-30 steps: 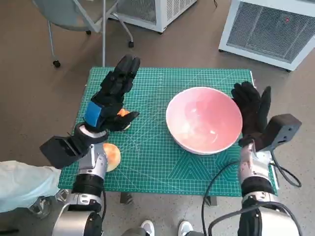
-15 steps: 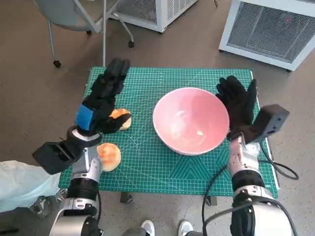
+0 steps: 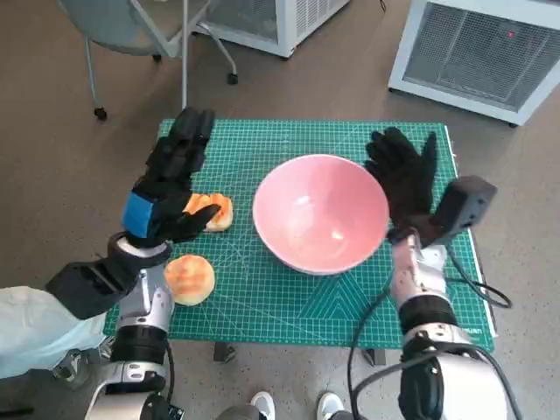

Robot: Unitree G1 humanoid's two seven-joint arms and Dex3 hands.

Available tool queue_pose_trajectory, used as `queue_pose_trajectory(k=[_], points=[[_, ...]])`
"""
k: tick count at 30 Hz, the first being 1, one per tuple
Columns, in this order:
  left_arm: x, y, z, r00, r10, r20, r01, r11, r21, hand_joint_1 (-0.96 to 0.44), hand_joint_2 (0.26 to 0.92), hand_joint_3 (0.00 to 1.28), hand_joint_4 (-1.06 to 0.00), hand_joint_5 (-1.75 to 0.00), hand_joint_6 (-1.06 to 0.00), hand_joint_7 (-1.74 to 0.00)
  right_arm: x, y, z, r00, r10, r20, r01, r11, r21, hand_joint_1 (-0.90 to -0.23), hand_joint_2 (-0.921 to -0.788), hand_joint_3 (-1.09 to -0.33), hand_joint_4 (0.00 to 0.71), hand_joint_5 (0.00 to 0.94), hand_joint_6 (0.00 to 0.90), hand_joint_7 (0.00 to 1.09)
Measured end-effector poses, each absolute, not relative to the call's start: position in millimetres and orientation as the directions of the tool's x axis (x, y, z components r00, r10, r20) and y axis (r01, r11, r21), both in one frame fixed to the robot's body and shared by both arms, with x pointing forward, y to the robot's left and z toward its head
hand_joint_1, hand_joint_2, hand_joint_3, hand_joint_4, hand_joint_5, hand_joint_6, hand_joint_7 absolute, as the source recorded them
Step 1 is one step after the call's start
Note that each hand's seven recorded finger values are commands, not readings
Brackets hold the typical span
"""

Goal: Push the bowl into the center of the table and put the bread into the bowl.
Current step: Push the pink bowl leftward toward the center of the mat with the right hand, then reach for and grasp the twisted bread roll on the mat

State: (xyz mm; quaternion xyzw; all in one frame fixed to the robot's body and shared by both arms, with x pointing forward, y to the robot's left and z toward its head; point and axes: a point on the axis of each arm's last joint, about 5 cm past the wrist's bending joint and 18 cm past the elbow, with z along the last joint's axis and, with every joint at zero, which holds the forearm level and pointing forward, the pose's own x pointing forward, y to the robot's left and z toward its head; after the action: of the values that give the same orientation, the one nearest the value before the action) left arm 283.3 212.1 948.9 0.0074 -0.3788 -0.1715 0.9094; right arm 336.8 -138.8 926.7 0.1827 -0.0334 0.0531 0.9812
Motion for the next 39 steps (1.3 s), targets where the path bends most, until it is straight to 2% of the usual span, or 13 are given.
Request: queue_pose_trajectory(k=[7, 12, 17, 22, 28, 34, 39], points=[[279.1, 215.2, 949.9, 0.656, -0.301, 0.692, 0.28, 0.949, 0.147, -0.52, 0.921, 0.26, -0.09, 0.0, -0.19, -0.01, 337.0, -129.9, 926.3, 0.99, 0.119, 0.07, -0.137, 0.918, 0.372, -0.602, -0.921, -0.813, 0.181, 0.004, 0.196, 0.27], [276.9, 215.7, 950.4, 0.659, -0.298, 0.691, 0.264, 0.951, 0.158, -0.52, 0.921, 0.26, -0.09, 0.0, -0.19, -0.01, 337.2, -130.7, 926.5, 0.989, 0.129, 0.072, -0.146, 0.916, 0.374, -0.609, -0.921, -0.807, 0.178, 0.001, 0.185, 0.26], [275.7, 215.8, 948.6, 0.67, -0.289, 0.684, 0.253, 0.955, 0.155, -0.53, 0.921, 0.27, -0.08, 0.0, -0.19, 0.0, 338.2, -133.6, 929.2, 0.987, 0.132, 0.093, -0.157, 0.924, 0.35, -0.614, -0.921, -0.805, 0.174, 0.001, 0.176, 0.25], [275.8, 215.2, 948.3, 0.675, -0.282, 0.681, 0.246, 0.957, 0.153, -0.53, 0.921, 0.28, -0.07, 0.0, -0.18, 0.0, 339.9, -140.0, 937.5, 0.974, 0.133, 0.184, -0.182, 0.942, 0.282, -0.632, -0.921, -0.798, 0.164, 0.0, 0.173, 0.25], [276.6, 212.8, 947.0, 0.683, -0.289, 0.671, 0.249, 0.956, 0.158, -0.54, 0.921, 0.29, -0.07, 0.0, -0.18, 0.0, 341.6, -149.9, 952.3, 0.926, 0.164, 0.341, -0.231, 0.959, 0.166, -0.678, -0.921, -0.784, 0.162, 0.0, 0.168, 0.25], [279.3, 206.8, 948.1, 0.677, -0.299, 0.672, 0.265, 0.952, 0.155, -0.55, 0.921, 0.29, -0.07, 0.0, -0.17, 0.0, 340.9, -154.6, 969.3, 0.835, 0.216, 0.506, -0.264, 0.964, 0.025, -0.694, -0.921, -0.775, 0.162, 0.001, 0.159, 0.25], [282.8, 200.6, 951.0, 0.666, -0.309, 0.679, 0.282, 0.947, 0.154, -0.55, 0.921, 0.29, -0.07, 0.0, -0.17, 0.0, 336.3, -160.7, 979.2, 0.74, 0.268, 0.617, -0.27, 0.958, -0.093, -0.694, -0.921, -0.775, 0.161, 0.0, 0.137, 0.29]])
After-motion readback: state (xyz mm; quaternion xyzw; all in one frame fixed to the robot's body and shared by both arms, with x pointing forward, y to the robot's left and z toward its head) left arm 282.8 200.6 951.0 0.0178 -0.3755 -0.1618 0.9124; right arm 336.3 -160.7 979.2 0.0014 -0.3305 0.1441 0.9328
